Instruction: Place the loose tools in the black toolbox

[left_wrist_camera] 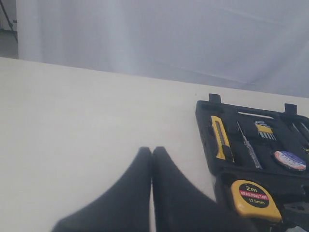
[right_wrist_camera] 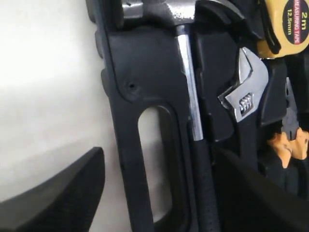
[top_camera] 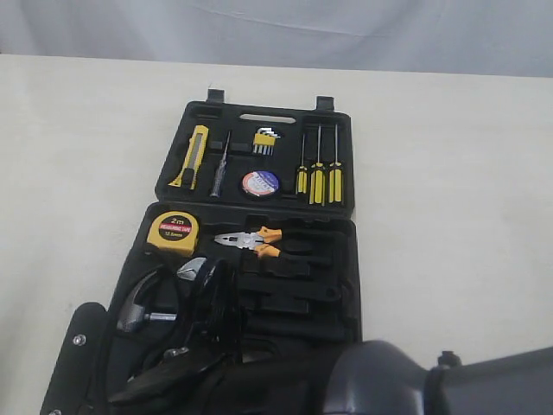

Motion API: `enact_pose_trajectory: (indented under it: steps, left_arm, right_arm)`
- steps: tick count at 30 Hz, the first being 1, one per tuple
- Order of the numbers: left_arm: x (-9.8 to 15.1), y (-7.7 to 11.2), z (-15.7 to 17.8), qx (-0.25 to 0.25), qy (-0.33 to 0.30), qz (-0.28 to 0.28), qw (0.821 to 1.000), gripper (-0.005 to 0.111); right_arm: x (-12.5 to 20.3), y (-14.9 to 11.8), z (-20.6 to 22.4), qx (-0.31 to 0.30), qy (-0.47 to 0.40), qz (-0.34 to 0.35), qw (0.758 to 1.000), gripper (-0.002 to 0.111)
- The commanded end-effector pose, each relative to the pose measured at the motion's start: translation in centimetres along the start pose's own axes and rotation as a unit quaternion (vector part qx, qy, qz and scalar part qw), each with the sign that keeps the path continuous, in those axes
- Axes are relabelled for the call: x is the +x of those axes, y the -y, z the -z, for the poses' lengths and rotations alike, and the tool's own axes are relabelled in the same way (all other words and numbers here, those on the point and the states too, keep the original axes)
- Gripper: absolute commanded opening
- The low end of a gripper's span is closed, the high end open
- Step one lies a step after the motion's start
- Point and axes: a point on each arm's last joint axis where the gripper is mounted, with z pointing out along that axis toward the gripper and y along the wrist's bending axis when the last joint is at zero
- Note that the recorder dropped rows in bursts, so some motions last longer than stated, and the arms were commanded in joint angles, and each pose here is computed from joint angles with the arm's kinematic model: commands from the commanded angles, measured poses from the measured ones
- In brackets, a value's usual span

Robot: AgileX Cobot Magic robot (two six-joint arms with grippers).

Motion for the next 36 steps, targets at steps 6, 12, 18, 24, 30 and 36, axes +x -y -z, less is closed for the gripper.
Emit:
enact_pose_trajectory:
  steps: [6,12,18,24,30,36]
  left_arm:
    - [-0.1,0.1,0.0,0.004,-0.002,0.003,1.000,0.000]
    - [-0.1,0.1,0.0,0.004,-0.002,0.003,1.000,0.000]
    - [-0.1,0.1,0.0,0.004,-0.002,0.003,1.000,0.000]
    - [-0.1,0.1,0.0,0.004,-0.002,0.003,1.000,0.000]
    - [-0.1,0.1,0.0,0.004,-0.002,0.003,1.000,0.000]
    - [-0.1,0.1,0.0,0.004,-0.002,0.003,1.000,0.000]
  right_arm:
    - [0.4,-1.1,-2.4,0.014,-0.028,0.053,0.998,0.062]
    - [0.5,-1.3,-4.0,0.040,-0.038,0.061,0.997,0.062]
    - [0.9,-1.3,-5.5,0.085,-0.060,0.081,0.991,0.062]
    - [1.5,-1.7,-6.6,0.100,-0.085,0.084,0.988,0.028]
    - [1.8,-1.7,-5.8,0.129,-0.105,0.081,0.983,0.000]
    - [1.5,-1.7,-3.1,0.130,-0.097,0.084,0.983,0.000]
